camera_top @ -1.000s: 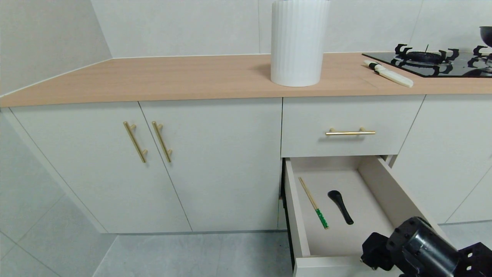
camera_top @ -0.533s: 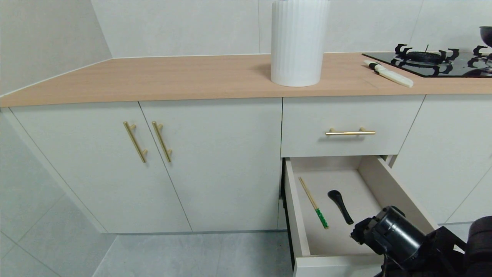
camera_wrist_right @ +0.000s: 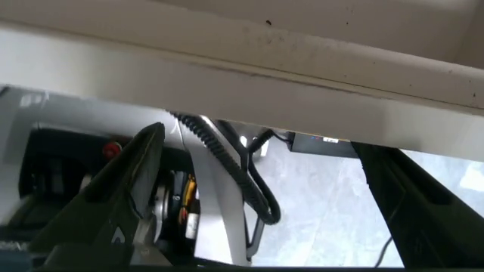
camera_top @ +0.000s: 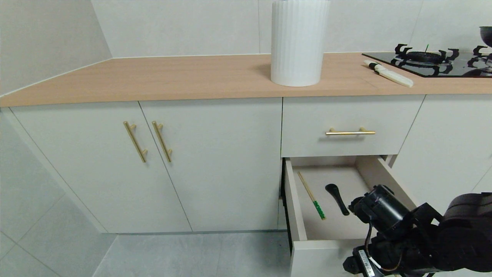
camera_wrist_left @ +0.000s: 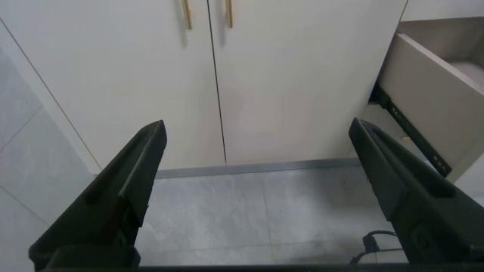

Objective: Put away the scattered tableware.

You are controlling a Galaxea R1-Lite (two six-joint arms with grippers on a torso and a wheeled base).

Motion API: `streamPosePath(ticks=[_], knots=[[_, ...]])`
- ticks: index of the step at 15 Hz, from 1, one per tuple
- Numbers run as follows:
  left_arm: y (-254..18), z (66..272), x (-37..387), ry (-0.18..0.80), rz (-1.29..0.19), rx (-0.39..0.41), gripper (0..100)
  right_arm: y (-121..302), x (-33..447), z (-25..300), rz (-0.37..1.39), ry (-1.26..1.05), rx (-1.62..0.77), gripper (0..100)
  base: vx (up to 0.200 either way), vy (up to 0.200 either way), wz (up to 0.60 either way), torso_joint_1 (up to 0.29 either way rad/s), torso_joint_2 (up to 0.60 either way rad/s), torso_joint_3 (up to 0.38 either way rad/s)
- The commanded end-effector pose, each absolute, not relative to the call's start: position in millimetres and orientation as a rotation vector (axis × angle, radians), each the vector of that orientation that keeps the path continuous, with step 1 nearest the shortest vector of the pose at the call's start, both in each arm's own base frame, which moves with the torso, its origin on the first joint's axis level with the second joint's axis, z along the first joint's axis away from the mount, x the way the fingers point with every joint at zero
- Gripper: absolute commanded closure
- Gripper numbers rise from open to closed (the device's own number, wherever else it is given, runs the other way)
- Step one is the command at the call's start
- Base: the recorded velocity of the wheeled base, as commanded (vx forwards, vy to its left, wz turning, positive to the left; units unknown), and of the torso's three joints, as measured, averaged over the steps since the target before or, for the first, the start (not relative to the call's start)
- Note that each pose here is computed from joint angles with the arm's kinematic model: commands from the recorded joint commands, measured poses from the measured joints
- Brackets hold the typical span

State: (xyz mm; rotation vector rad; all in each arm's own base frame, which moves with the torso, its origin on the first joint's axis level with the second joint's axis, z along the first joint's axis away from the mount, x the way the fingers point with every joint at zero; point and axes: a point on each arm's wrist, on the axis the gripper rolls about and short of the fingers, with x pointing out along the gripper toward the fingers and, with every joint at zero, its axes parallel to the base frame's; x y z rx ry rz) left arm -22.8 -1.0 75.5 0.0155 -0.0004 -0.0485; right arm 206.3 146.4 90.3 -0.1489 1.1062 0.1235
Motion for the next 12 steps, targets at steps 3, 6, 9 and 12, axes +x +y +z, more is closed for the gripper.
streamPosePath(ticks=[3,6,9,12], knots=[[-1.0,75.5,-22.7,0.001,-0.049,0.015,0,145.4,221.5,82.9,0.06,1.095,-0.139,0,0.0,0.0,0.0,0.0,0.0,0.0],[-1.0,75.5,-22.7,0.001,-0.048,0.015,0,135.4,242.7,73.7,-0.035,1.045,-0.112,0,0.0,0.0,0.0,0.0,0.0,0.0],[-1.0,75.5,-22.7,0.001,-0.049,0.015,0,125.1,256.1,74.7,-0.075,1.02,-0.075,0,0.0,0.0,0.0,0.0,0.0,0.0],[-1.0,75.5,-22.7,0.001,-0.048,0.015,0,121.6,270.1,76.9,-0.096,0.973,-0.028,0,0.0,0.0,0.0,0.0,0.0,0.0]])
